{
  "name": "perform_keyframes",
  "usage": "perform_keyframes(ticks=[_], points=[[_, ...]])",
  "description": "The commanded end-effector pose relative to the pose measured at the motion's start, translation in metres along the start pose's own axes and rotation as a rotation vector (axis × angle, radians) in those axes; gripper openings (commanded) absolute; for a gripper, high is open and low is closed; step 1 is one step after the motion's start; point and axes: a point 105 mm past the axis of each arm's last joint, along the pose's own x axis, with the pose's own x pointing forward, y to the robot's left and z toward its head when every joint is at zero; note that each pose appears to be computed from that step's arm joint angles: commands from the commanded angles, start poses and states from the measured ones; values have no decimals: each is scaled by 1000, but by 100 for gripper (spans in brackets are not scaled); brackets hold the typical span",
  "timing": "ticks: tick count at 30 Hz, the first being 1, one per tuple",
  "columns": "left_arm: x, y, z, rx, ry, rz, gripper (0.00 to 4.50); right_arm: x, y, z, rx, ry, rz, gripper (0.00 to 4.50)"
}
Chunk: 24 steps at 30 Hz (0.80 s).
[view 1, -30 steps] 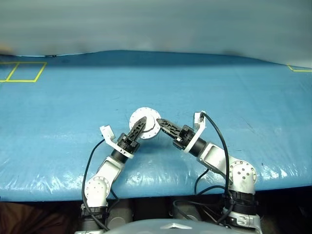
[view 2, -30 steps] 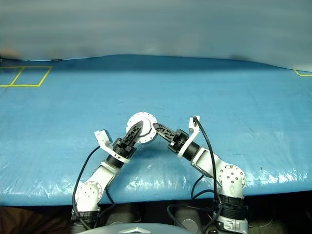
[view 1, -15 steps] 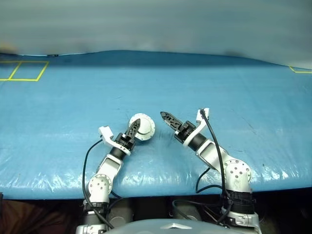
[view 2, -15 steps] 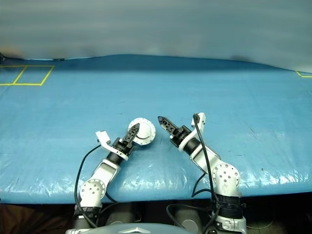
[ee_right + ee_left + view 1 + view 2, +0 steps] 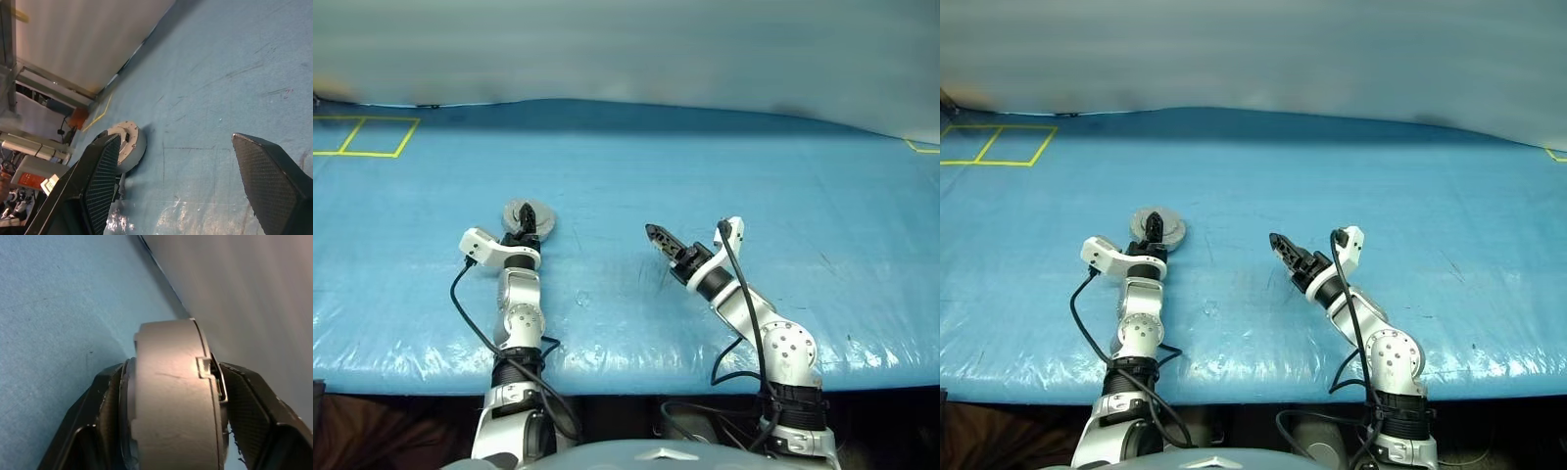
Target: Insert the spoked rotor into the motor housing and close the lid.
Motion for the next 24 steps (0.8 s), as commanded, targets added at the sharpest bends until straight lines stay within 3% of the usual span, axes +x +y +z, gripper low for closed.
perform_keyframes(ticks=[1,6,11,15,17,20,24], points=[[-4,-38,20,134,-104,-110,447,-2,6,9,-13,-36,28,382],[-16,-30,68,291,-325,-51,447,-2,-2,1,2,27,-8,382],[-22,-11,102,440,-445,76,447,-3,-5,0,-25,48,-36,382],[-22,-24,115,542,-502,5,447,-6,-7,18,-212,-36,-69,382],[-25,-57,93,594,-427,-249,447,-11,-3,38,-459,-179,-78,382],[-50,-97,39,723,-226,-667,447,-20,-9,41,-730,-180,-105,382],[-77,-97,-16,925,26,-951,447,-35,-19,41,-937,-121,-61,382]])
